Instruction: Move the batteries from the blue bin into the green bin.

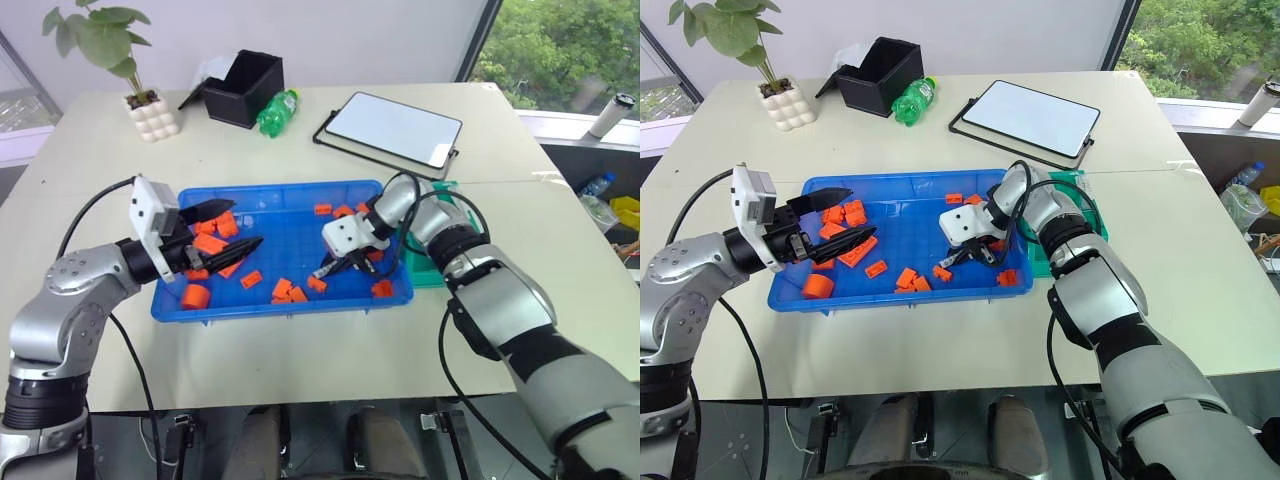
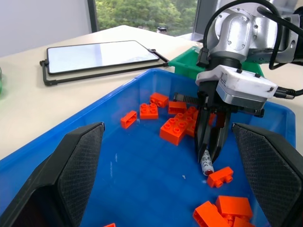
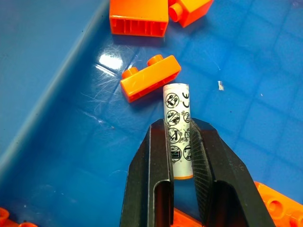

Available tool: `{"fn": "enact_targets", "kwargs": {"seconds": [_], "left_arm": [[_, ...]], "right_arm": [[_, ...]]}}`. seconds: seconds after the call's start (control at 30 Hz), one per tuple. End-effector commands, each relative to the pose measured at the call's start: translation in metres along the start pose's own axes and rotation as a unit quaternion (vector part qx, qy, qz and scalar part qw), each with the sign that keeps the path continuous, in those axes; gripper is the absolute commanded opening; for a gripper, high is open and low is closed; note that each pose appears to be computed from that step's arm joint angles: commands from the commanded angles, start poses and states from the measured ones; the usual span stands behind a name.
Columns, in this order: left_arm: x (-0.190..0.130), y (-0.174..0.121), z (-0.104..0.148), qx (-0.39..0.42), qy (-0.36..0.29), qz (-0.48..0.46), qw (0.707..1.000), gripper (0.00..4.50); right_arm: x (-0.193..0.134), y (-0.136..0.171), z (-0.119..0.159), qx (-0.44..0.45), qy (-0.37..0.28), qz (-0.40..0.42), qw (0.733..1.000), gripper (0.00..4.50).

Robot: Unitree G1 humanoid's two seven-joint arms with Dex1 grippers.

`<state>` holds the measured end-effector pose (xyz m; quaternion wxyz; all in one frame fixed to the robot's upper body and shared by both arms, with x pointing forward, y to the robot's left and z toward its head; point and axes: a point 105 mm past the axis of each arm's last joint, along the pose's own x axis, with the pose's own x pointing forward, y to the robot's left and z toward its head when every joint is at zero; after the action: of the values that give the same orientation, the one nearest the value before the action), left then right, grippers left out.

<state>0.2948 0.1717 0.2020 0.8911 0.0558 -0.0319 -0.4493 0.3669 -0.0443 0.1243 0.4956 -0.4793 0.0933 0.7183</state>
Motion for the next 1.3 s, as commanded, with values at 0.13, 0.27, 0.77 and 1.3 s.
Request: {"fn": "enact_targets", "kwargs": {"seconds": [0.13, 0.27, 0.77, 1.3], "left_arm": [[-0.004, 0.0, 0.008, 0.011, -0.017, -0.012, 1.0, 4.5], [0.001, 0.005, 0.002, 0.007, -0.02, -0.017, 1.0, 4.5], [0.033, 0.014, 0.003, 0.022, -0.058, -0.033, 0.997, 4.5], [0.038, 0.01, 0.007, 0.028, -0.029, -0.085, 0.996, 4.5]], "right_arm": [[-0.074, -0.041, 0.037, -0.041, -0.018, -0.099, 0.994, 0.02], [-0.127, -0.047, 0.05, -0.022, -0.033, -0.16, 0.986, 0.02], [-0.21, 0.023, -0.043, 0.164, 0.084, -0.334, 0.924, 0.02], [-0.185, 0.059, -0.06, 0.249, 0.053, -0.324, 0.911, 2.88]]}}
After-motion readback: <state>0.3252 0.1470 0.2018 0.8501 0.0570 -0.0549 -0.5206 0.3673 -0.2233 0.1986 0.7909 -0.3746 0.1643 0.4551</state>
